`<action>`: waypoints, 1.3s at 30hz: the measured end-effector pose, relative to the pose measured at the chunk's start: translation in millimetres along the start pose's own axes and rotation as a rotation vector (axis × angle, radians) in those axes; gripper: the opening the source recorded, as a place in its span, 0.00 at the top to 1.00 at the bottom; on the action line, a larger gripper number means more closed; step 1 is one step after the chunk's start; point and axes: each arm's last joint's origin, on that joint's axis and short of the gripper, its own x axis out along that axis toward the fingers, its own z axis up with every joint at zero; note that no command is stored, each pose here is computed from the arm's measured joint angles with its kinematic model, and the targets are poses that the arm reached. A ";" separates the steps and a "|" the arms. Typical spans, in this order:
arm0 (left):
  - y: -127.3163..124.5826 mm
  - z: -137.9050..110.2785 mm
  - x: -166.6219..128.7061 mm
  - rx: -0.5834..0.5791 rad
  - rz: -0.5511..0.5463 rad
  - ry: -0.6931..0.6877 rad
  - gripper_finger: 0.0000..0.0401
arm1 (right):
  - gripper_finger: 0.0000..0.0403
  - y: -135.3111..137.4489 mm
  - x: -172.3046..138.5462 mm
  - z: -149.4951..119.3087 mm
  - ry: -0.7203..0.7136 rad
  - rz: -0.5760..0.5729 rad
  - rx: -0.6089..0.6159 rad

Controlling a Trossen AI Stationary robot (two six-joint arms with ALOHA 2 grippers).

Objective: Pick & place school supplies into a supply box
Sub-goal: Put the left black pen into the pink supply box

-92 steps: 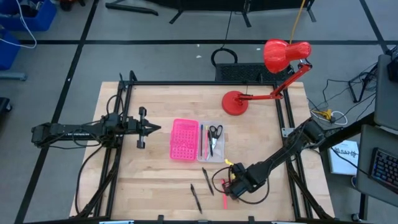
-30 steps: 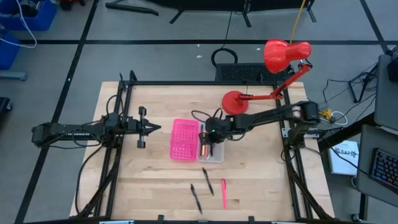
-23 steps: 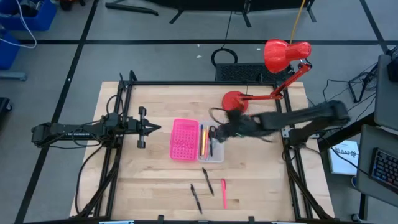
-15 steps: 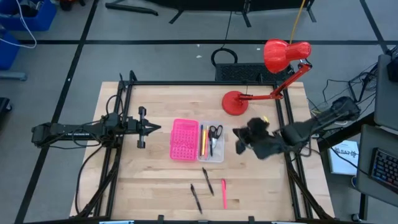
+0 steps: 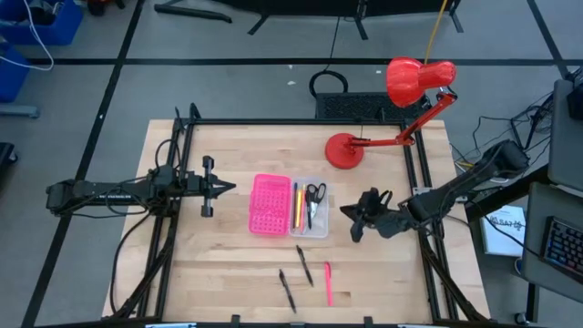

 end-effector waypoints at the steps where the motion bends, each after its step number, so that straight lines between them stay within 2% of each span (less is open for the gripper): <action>1: 0.0 0.0 0.0 0.000 0.000 0.000 0.98 | 1.00 -7.3 1.6 -4.2 0.003 0.006 0.002; 4: 0.3 -0.2 0.0 0.000 0.013 0.005 0.98 | 1.00 -24.2 4.2 -9.4 -0.035 0.033 0.035; 9: 1.2 -2.8 -0.1 0.008 0.056 0.039 0.98 | 1.00 -42.7 -2.2 -20.5 -0.151 0.136 -0.136; 12: 0.7 -5.7 -0.2 0.050 0.054 0.072 0.98 | 1.00 -56.4 -8.6 -23.8 -0.229 0.134 -0.167; 16: 0.2 -8.0 -0.4 0.074 0.047 0.096 0.98 | 1.00 -67.5 -19.7 -18.4 -0.311 0.175 -0.179; 21: 0.4 -6.9 -0.3 0.087 0.050 0.086 0.98 | 1.00 -72.1 -34.5 -4.9 -0.358 0.328 -0.270; 25: 0.5 -6.7 -0.3 0.097 0.050 0.084 0.98 | 1.00 -82.0 -42.7 -4.9 -0.349 0.301 -0.346; 35: 0.3 -7.5 -0.3 0.072 0.050 0.091 0.98 | 1.00 -89.3 -55.9 -1.0 -0.397 0.339 -0.350; 39: 1.9 -9.8 -0.7 0.024 0.119 0.127 0.98 | 1.00 -89.3 -55.6 -1.3 -0.408 0.330 -0.404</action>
